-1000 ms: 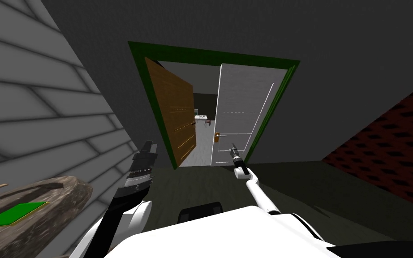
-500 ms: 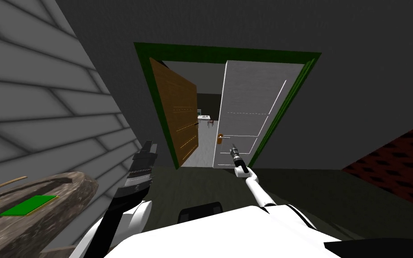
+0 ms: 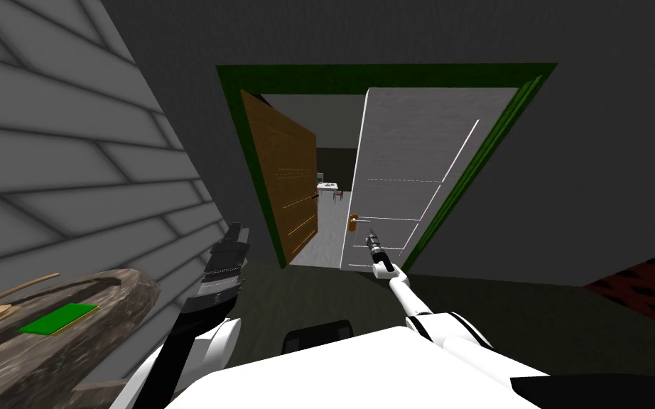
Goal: Push the door open
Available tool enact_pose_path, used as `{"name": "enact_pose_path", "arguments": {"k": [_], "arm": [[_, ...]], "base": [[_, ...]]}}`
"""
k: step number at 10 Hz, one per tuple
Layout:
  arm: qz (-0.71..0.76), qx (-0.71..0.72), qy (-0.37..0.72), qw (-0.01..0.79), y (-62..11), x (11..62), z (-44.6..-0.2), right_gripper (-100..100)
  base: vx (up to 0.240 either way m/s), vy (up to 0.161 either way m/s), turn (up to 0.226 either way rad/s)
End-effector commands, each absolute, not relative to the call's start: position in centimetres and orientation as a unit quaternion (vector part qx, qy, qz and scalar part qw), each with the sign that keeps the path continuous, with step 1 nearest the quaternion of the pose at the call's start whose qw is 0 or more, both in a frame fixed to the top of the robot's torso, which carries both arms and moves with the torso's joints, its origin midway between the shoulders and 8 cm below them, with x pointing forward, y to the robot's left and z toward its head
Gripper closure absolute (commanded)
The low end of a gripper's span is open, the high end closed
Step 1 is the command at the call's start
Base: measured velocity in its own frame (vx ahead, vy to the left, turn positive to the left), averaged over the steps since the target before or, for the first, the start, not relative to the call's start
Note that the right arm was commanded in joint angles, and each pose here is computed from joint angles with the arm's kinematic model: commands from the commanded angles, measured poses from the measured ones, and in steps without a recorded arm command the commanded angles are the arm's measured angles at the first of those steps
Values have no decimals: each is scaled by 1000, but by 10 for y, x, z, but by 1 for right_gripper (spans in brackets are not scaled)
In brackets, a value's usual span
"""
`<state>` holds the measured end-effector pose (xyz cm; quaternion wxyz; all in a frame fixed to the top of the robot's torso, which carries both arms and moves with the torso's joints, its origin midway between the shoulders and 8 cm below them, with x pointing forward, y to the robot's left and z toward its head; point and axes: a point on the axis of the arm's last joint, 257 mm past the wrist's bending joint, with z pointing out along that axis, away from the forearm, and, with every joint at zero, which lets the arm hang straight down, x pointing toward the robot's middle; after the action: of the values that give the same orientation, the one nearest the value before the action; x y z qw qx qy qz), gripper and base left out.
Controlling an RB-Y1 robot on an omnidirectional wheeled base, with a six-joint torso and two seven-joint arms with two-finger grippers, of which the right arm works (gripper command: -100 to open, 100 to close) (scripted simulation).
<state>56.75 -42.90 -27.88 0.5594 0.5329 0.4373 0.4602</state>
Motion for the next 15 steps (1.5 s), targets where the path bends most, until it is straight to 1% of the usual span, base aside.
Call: {"name": "enact_pose_path", "arguments": {"k": [1,7,15], "arm": [[454,539,439,558,-434,570,-283,-100],[443,550,440,554,-445,573,-290,-100],[437,555,435,558,-452,570,-292,-100]], "base": [[54,-30,106],[36,-23,54],[183,-52,25]]}}
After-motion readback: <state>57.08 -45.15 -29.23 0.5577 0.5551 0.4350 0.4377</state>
